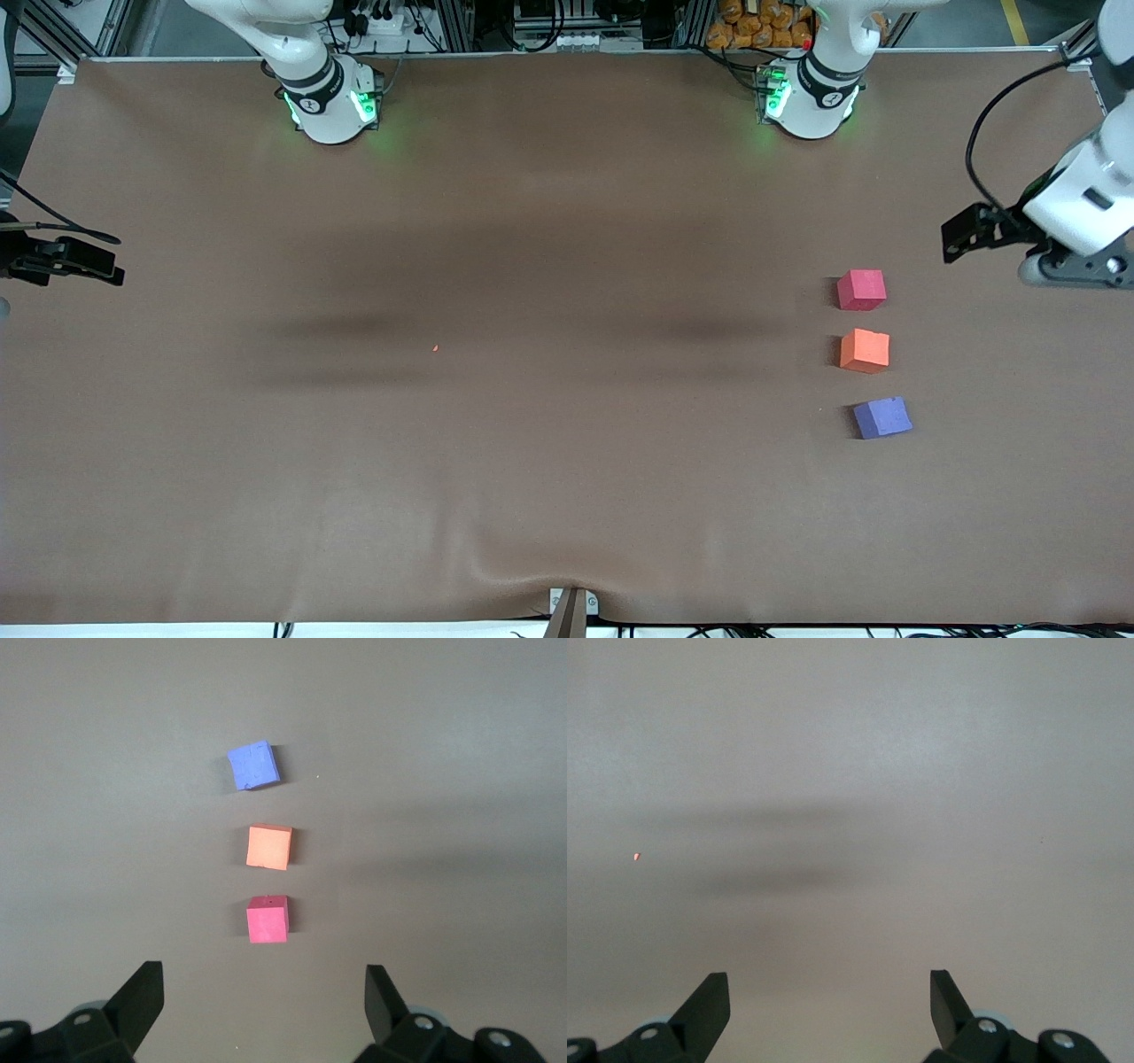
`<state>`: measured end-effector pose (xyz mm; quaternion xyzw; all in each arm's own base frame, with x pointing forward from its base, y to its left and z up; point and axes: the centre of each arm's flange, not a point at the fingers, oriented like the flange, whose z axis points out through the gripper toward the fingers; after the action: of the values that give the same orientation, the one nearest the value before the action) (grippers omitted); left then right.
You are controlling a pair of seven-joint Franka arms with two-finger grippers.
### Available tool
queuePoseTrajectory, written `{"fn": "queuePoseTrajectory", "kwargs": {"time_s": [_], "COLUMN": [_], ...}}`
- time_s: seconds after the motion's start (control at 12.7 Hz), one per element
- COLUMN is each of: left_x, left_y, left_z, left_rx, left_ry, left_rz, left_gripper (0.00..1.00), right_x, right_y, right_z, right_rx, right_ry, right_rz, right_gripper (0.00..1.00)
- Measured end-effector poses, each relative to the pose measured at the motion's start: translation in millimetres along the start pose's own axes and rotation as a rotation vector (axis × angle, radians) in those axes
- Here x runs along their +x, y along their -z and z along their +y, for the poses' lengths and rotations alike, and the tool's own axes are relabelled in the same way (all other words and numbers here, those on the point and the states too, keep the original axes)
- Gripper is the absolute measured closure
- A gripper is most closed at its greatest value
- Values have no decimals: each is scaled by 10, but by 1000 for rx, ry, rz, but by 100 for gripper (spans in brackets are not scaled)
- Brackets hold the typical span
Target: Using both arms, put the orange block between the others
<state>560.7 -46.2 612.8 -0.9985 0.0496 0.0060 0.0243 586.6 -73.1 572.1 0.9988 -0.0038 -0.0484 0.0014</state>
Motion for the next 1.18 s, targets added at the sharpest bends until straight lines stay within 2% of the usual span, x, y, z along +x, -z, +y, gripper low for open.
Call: {"fn": "queuePoseTrajectory", "kwargs": {"time_s": [0.55, 1.18], "left_x": [-177, -250], "left_y": [206, 494], "left_z": [355, 320], "left_rx": [-2, -7], "left_ry": [-63, -70], "left_rz": [-1, 24], "left_gripper": [0, 0], "right_x": [-1, 3], "right_y": [-1, 1], "right_z": [-7, -39], "right_rx": [0, 0], "right_ry": [1, 7], "right_rz": [-2, -1], "right_gripper": [0, 0]}}
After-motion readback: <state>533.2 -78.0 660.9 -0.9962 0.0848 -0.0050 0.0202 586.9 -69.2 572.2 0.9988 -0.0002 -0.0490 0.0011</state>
